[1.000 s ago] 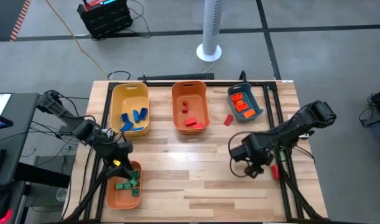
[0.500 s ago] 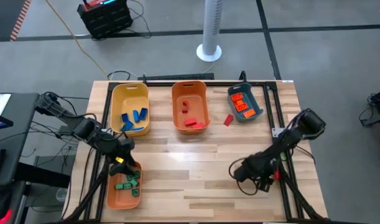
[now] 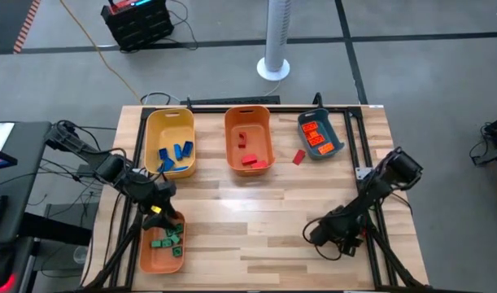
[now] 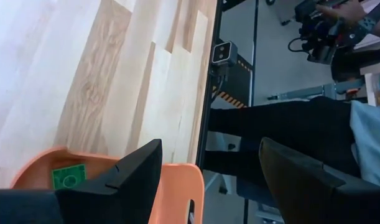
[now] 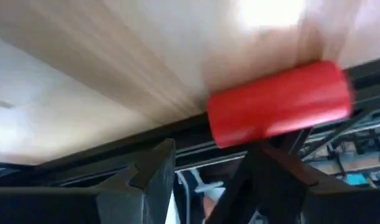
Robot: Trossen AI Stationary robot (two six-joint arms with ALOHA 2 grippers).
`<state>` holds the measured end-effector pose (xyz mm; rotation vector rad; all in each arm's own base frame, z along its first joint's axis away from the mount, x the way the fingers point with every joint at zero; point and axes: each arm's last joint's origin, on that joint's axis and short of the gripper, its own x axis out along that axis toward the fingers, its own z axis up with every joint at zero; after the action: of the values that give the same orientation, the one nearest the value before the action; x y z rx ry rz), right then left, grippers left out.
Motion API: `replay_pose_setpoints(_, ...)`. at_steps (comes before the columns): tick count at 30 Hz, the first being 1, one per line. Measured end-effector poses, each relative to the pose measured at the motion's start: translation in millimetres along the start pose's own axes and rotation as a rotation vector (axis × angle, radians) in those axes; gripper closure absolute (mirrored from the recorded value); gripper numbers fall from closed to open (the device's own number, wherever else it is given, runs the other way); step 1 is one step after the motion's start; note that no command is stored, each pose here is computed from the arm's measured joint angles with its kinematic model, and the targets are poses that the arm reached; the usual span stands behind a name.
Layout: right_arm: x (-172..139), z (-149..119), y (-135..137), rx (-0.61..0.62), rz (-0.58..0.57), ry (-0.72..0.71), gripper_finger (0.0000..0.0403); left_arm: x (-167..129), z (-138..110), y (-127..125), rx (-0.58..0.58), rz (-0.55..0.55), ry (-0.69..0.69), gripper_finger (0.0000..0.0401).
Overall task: Sort blocks
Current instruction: Put the red game piece into the top orange bin
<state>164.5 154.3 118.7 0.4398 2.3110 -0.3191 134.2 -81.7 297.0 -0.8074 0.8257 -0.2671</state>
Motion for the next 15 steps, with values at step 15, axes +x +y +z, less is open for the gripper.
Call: replay_pose_setpoints(15,-52,9,10,0.025,0.092,-0.194,0.0182,0,0,0,0.006,-0.008,0.012,0.0140)
